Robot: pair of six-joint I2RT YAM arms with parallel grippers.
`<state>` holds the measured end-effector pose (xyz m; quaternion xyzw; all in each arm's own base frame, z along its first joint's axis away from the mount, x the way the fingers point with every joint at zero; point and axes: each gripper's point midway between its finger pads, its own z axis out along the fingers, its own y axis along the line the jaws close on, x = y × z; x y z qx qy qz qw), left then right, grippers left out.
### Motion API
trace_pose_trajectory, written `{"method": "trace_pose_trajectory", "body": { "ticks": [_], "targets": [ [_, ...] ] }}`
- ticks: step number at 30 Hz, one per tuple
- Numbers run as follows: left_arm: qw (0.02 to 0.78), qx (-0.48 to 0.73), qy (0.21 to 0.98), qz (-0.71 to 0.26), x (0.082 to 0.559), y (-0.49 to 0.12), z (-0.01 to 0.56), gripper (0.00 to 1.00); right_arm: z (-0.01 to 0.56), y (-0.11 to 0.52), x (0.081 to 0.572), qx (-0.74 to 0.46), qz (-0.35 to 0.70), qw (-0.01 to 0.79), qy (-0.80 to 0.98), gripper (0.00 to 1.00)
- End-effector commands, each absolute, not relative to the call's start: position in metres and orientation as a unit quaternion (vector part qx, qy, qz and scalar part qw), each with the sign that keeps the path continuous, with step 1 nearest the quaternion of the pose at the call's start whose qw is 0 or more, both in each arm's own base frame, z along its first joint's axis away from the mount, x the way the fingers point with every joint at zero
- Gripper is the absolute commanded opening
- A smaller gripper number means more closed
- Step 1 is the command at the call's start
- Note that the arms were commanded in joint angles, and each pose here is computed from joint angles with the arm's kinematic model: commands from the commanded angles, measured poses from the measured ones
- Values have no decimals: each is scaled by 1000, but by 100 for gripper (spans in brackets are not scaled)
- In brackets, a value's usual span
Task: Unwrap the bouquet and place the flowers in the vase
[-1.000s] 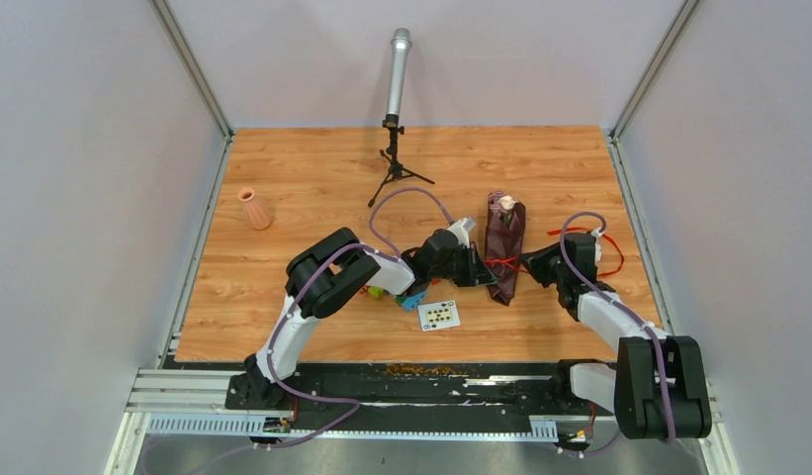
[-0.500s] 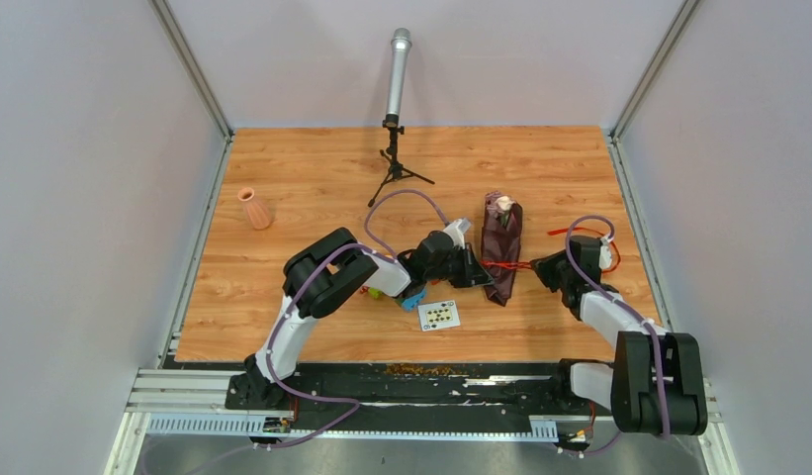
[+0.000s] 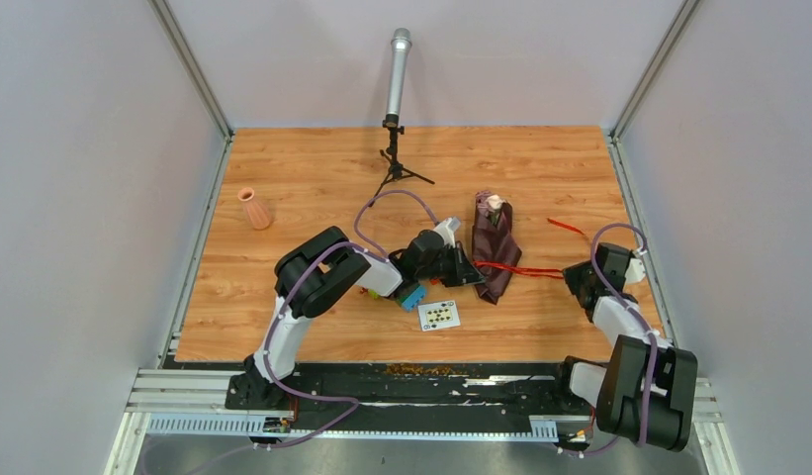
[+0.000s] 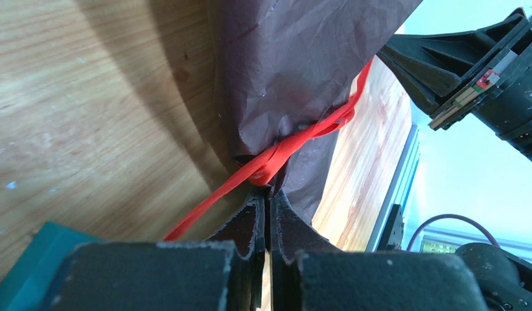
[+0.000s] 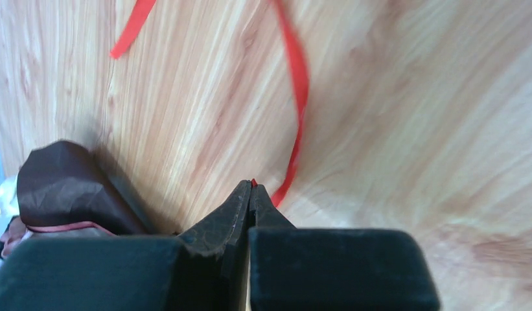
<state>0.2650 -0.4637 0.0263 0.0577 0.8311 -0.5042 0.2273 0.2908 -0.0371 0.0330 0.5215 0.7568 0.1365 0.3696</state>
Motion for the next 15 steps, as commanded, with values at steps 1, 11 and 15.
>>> {"method": "trace_pose_trajectory", "body": {
  "ticks": [1,11,15],
  "targets": [
    [231,45,855,-462,270,-438,11,0,51,-67,291,521,98,402,747,0],
    [252,55,852,-456,277,-427,28,0,60,-99,287,531,47,420,735,0],
    [246,55,853,-458,276,-427,25,0,59,-111,281,538,29,418,732,0]
  ]
}}
